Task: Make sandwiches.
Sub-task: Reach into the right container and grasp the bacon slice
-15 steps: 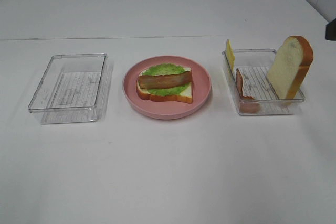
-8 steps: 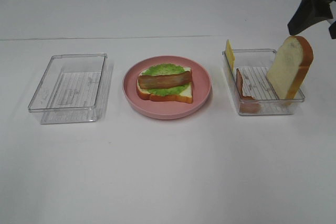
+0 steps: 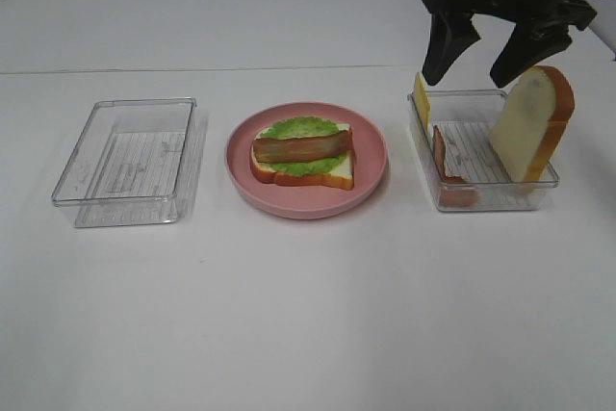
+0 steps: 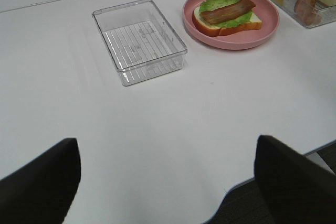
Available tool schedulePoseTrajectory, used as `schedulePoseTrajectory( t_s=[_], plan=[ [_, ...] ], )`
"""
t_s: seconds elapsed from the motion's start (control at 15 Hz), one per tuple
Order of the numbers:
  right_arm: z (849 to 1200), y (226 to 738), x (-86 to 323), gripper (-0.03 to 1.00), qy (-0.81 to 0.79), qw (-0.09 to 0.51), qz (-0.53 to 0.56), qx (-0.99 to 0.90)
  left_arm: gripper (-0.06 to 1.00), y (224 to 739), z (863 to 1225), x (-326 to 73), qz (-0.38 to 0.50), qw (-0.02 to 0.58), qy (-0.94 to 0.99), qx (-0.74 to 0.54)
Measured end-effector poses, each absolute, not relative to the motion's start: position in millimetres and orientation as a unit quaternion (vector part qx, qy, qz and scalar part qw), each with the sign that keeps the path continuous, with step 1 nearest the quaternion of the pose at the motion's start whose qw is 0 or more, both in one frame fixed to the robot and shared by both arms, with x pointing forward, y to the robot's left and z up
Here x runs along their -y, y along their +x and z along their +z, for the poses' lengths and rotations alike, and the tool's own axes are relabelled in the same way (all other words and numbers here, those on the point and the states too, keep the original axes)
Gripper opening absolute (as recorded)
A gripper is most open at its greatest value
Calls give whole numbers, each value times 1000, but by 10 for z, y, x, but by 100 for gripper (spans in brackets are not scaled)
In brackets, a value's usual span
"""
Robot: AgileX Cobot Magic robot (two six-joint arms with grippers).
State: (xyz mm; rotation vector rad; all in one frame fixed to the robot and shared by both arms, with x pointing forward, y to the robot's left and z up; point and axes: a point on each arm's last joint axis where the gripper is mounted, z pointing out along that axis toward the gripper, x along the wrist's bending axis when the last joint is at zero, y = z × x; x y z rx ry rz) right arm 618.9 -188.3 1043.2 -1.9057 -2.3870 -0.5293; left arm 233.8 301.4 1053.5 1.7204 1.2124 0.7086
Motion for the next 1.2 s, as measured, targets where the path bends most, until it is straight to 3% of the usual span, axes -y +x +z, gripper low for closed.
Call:
schedulePoseTrajectory(
  t_s=[0.27,0.53,0.8,1.0,1.2],
  plan=[
    [10056,6377,1834,74,-622,50,-139,769,85,2338,10535,-3014,286,444,694,-489],
    [9663,6454,1803,64,-634,81,-103,762,85,2338,10535,-3014,286,444,694,-489],
    [9520,6510,1794,54,-638,78,-104,759,85,2338,10535,-3014,286,444,694,-489],
    [9512,6526,1793,41,-639,73,-109,758,85,2338,10535,-3014,286,444,694,-489],
    [9508,6527,1793,13,-639,73,-109,758,85,2338,10535,-3014,286,444,694,-489]
  ],
)
